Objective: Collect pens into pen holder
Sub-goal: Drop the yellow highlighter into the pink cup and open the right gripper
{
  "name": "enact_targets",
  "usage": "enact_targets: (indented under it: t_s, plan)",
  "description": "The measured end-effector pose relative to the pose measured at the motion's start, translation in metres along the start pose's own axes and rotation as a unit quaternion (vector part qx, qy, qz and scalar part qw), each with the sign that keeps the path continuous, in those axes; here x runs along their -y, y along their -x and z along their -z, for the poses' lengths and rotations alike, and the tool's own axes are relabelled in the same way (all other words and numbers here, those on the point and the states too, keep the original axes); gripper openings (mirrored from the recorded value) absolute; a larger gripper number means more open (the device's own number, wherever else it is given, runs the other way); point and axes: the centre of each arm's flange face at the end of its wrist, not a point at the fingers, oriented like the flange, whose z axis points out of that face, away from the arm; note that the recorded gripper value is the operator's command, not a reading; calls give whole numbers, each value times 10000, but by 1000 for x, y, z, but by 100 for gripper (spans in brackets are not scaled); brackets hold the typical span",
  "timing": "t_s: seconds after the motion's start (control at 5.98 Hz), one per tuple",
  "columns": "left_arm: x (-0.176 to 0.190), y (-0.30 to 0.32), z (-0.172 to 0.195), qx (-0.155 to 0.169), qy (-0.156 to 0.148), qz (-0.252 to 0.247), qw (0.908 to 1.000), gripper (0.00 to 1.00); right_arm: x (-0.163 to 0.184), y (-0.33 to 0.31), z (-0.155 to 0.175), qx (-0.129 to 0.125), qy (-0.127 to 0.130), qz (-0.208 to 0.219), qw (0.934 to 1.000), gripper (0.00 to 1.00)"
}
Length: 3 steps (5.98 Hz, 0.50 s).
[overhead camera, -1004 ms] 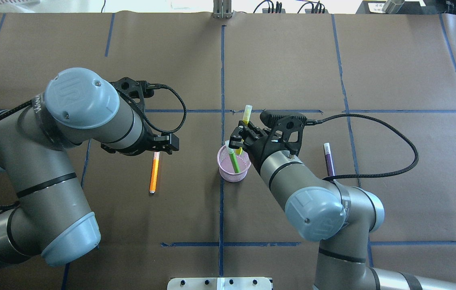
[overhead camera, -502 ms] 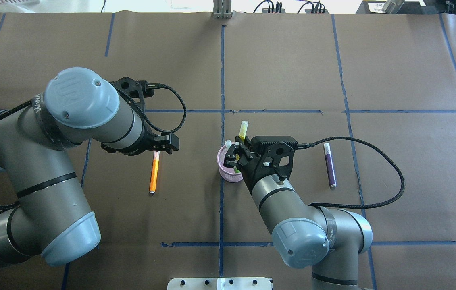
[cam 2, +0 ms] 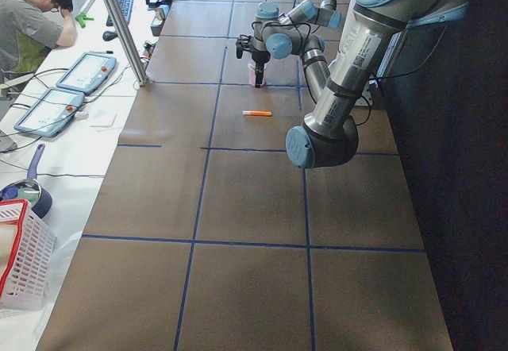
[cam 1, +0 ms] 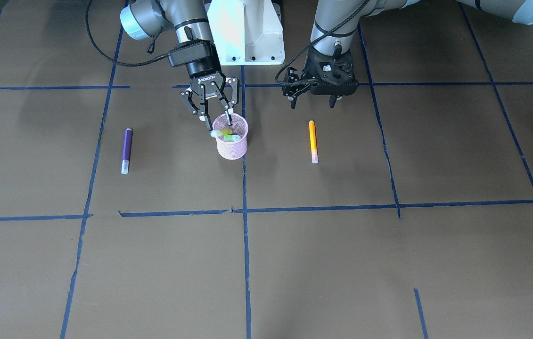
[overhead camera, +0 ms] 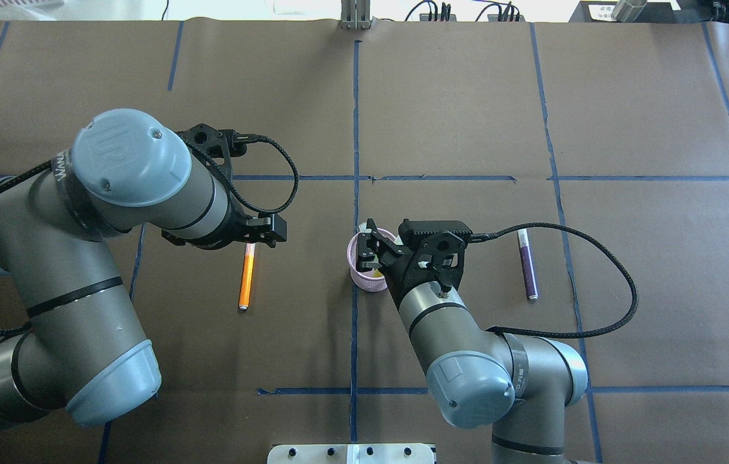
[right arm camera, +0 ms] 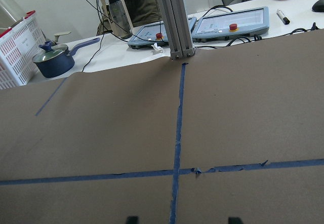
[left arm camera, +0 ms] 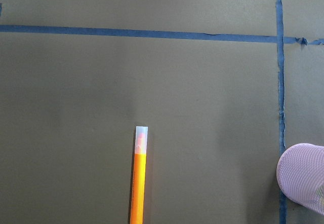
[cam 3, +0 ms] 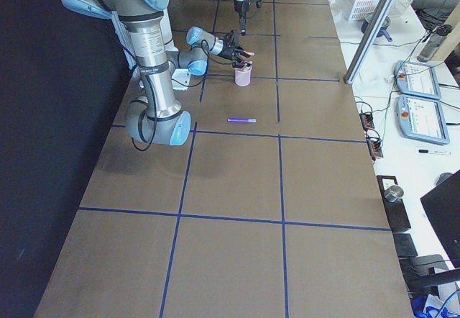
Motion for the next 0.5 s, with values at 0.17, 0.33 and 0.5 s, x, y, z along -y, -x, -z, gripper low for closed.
enact_targets:
  t_s: [0.17,0.33,0.5]
  plan:
    - [0,0,0,1,-3,0,10000,100,9,1,-3,23,55,-57,10000,99]
    - [0,0,0,0,-5,2,10000,100,24,-2,-8,51,275,-124,9995,99]
    - [0,0,0,6,0,5,10000,100,47,-8,-13,-23,700,-169,9974,99]
